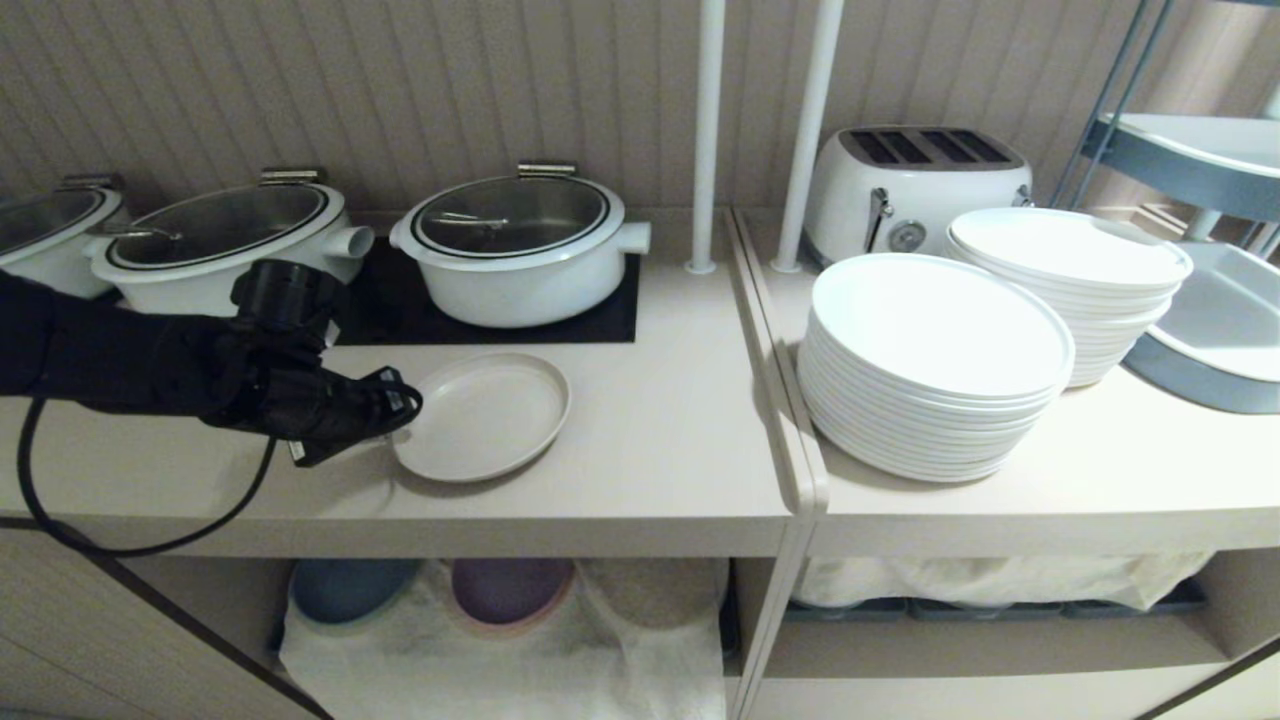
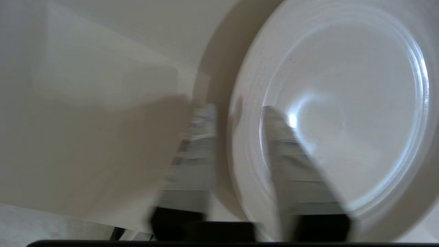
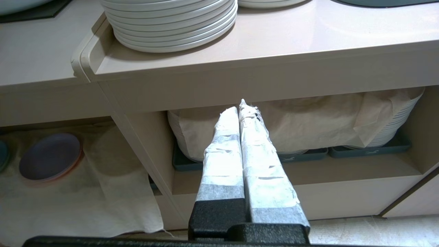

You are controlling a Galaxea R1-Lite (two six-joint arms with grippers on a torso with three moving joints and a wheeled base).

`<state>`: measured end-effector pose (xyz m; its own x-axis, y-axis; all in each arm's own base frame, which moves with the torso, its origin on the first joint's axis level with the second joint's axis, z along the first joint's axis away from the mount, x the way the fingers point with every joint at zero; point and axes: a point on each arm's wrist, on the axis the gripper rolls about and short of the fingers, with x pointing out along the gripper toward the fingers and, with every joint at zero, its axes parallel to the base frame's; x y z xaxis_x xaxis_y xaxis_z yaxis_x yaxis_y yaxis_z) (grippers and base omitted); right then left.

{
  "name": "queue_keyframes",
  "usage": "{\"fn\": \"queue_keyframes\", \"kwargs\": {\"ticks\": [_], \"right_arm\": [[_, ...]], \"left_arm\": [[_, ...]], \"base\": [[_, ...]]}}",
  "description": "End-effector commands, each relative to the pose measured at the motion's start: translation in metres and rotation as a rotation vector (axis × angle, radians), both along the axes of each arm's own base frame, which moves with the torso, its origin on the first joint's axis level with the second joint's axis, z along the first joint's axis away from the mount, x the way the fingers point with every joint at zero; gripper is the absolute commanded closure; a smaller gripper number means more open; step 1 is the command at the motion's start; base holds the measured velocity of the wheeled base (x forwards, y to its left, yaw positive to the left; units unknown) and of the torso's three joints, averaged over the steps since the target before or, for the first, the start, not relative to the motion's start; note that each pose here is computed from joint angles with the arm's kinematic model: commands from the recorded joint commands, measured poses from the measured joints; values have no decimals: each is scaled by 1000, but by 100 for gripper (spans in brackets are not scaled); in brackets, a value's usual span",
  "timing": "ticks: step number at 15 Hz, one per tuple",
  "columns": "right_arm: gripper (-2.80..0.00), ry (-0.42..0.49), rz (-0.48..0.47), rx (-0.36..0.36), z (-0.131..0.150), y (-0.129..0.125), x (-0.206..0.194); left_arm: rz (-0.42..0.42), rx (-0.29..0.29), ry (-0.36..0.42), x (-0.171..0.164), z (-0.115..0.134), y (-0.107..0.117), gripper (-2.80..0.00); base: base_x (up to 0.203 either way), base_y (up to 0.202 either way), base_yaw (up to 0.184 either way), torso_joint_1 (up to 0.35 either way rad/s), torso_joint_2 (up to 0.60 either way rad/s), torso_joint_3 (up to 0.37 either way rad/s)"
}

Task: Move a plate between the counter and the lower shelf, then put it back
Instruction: Put the plate

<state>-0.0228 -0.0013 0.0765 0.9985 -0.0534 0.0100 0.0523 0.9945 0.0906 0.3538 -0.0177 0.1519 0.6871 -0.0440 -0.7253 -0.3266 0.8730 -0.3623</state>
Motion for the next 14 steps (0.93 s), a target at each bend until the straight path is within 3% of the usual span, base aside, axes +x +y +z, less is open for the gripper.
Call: {"fn": "queue_keyframes", "kwargs": {"ticks": [1,14], "right_arm": [[0,-1,0,0,0,0,0],[0,-1,0,0,0,0,0]], "left_arm": [[7,0,-2,0,1,1,-280],[18,15,-35,-5,12,2,-280]], "base": [[0,0,0,0,0,0],[0,0,0,0,0,0]]}}
